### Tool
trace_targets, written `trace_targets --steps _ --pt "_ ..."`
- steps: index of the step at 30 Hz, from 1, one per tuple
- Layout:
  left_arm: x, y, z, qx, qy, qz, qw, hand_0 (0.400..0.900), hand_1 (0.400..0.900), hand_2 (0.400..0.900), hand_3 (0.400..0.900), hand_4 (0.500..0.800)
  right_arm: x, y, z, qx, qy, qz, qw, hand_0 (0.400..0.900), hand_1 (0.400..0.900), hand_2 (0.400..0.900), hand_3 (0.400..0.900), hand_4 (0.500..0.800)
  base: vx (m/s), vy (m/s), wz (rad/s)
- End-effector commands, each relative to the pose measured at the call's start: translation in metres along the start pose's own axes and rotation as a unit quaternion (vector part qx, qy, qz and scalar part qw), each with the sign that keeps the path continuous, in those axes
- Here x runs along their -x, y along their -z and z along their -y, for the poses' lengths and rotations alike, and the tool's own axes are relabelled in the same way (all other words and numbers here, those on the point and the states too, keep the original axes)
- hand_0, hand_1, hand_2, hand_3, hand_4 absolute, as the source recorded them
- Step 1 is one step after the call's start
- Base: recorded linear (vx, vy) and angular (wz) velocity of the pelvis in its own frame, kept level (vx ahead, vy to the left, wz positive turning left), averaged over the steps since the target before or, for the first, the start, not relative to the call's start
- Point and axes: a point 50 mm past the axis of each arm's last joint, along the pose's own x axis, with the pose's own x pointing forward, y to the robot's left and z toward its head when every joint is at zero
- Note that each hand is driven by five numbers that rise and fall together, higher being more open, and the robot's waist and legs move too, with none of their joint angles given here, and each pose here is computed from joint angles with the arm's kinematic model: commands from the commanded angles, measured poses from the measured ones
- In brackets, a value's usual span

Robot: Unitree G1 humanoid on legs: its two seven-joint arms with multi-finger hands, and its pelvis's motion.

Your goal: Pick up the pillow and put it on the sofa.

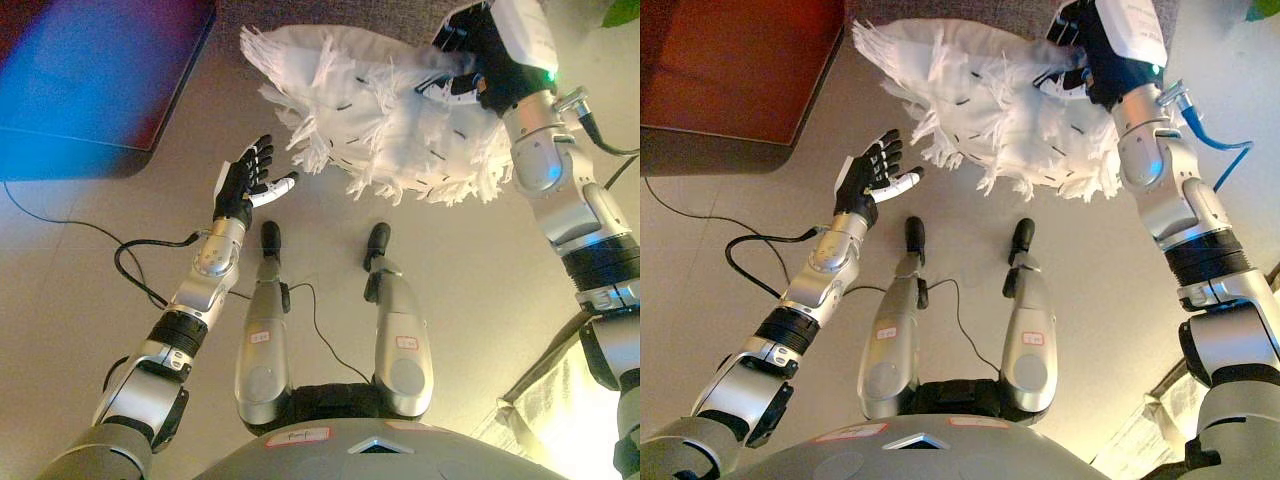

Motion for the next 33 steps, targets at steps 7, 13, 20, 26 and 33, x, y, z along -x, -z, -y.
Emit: trace_targets --steps 7,13,20,26,33 --pt "0.027 0.034 0.008 -0.012 0.046 -0.043 0.998 0.900 0.900 0.900 0.900 0.800 0.017 -0.050 0.096 -0.055 0.200 0.167 0.964 0.400 0.400 0.400 0.400 0.500 0.170 0.026 -0.06" --pt "0.039 0.048 0.001 0.005 0.037 -0.069 0.997 0.900 0.900 0.900 0.900 0.800 0.021 -0.039 0.097 -0.078 0.200 0.146 0.966 0.400 0.400 0.400 0.400 0.500 0.106 0.009 -0.02" --pt "0.052 0.061 -0.004 0.007 0.035 -0.096 0.995 0.900 0.900 0.900 0.900 0.800 0.014 -0.035 0.107 -0.096 0.204 0.137 0.965 0.400 0.400 0.400 0.400 0.500 0.087 -0.001 -0.02" --pt "0.059 0.063 -0.007 0.013 0.049 -0.100 0.994 0.900 0.900 0.900 0.900 0.800 -0.017 -0.018 0.122 -0.116 0.184 0.087 0.972 0.400 0.400 0.400 0.400 0.500 0.044 -0.006 0.05" --pt "0.069 0.063 -0.016 0.031 0.049 -0.100 0.993 0.900 0.900 0.900 0.900 0.800 -0.059 0.002 0.148 -0.109 0.157 -0.009 0.981 0.400 0.400 0.400 0.400 0.500 0.027 -0.018 0.09"
